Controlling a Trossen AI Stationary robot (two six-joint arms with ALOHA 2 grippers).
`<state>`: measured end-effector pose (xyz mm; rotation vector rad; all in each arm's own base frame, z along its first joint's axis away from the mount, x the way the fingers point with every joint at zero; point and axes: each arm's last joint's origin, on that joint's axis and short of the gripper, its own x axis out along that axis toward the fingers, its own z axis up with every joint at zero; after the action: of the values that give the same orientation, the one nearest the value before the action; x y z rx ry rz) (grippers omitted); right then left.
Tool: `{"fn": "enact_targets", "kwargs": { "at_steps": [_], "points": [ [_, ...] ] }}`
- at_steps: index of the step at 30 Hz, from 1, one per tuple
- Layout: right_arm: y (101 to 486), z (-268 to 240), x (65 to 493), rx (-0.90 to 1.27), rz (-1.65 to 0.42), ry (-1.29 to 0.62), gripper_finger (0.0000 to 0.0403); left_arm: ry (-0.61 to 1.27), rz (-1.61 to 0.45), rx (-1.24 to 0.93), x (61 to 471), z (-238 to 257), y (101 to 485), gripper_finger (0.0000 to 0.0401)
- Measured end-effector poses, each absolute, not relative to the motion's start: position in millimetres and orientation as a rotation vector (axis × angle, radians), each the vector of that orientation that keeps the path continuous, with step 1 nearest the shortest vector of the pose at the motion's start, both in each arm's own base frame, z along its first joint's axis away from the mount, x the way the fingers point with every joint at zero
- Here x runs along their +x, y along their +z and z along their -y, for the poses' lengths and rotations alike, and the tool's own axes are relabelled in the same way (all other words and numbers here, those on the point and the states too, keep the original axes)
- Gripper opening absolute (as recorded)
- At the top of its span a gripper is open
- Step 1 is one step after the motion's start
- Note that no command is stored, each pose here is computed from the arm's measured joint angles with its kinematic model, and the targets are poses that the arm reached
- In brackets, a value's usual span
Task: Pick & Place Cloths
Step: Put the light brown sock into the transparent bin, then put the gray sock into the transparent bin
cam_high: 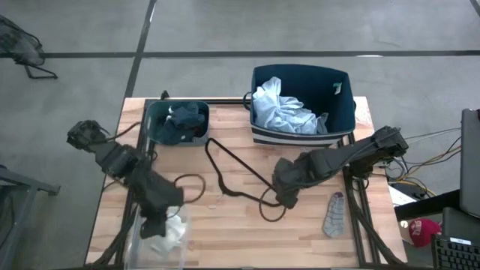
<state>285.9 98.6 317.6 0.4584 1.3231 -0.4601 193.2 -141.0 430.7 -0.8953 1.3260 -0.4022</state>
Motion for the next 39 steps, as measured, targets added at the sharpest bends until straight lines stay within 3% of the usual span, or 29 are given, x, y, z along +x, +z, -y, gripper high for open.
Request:
{"fn": "enact_targets", "kwargs": {
  "at_steps": [4, 14, 22, 31, 39],
  "points": [
    [289.3, -101.5, 277.6, 0.438, -1.444, -0.473, 0.0171, -0.324, -1.5, -0.901, 182.0, 152.8, 412.2, 0.0015],
    [248.7, -117.2, 251.0, 0.4, -1.637, -0.472, 0.0184, -0.171, -1.663, -0.866, 183.4, 164.3, 352.9, 0.0024],
    [250.6, -129.6, 233.1, 0.433, -1.64, -0.481, 0.0165, -0.106, -1.7, -0.834, 185.3, 165.2, 315.8, 0.0093],
    [252.0, -133.5, 217.3, 0.487, -1.633, -0.518, 0.0143, -0.182, -1.663, -0.794, 184.2, 164.3, 323.5, 0.0214],
    [237.3, -141.2, 202.6, 0.713, -1.744, -0.357, 0.0153, -0.239, -1.395, -0.776, 186.1, 159.4, 373.4, 0.0242]
  ]
}}
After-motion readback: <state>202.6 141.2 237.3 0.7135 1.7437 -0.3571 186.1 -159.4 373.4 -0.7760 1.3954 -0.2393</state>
